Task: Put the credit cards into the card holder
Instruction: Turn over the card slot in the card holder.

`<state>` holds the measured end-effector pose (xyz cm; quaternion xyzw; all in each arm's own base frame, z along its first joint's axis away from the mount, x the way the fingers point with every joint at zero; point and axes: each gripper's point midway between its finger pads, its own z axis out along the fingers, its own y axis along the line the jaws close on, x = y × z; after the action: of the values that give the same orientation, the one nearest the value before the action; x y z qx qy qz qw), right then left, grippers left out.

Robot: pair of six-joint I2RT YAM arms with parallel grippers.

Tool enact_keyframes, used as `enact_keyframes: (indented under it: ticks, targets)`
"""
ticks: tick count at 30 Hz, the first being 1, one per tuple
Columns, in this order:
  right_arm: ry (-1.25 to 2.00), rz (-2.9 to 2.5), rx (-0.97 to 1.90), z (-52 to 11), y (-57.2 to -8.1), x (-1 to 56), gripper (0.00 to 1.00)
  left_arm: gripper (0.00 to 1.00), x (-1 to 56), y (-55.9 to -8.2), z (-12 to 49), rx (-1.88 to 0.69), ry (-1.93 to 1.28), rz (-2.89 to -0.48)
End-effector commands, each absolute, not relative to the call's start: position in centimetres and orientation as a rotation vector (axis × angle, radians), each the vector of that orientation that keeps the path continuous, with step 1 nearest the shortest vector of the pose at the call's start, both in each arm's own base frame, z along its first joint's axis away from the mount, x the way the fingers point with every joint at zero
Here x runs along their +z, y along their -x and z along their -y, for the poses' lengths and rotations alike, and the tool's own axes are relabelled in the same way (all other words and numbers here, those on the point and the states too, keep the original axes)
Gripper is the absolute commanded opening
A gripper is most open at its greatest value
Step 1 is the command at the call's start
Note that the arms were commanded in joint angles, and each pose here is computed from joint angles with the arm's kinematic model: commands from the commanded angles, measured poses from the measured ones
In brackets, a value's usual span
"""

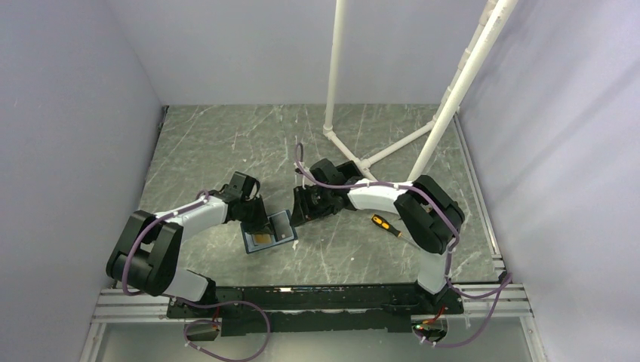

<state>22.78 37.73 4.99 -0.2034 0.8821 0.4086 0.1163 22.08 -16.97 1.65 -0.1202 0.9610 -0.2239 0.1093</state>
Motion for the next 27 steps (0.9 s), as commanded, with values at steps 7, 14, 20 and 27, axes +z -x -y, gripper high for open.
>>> enact_keyframes:
  ticks: [7, 14, 20, 27]
  targets:
    - [0.625, -2.551, 1.282, -39.2, -22.3, 5.6, 0.3, 0.06, 0.1, -20.8, 16.0, -0.596, 0.363, -2.862]
    - [0.637, -2.571, 1.284, -39.6, -22.1, 4.8, 0.3, 0.06, 0.1, -20.7, 16.1, -0.611, 0.362, -2.857]
    - [0.65, -2.55, 1.297, -40.1, -22.1, 4.9, 0.3, 0.06, 0.2, -20.8, 16.3, -0.627, 0.362, -2.851]
    - [0.666, -2.539, 1.261, -40.1, -22.1, 5.6, 0.27, 0.06, 0.0, -20.6, 16.3, -0.632, 0.363, -2.853]
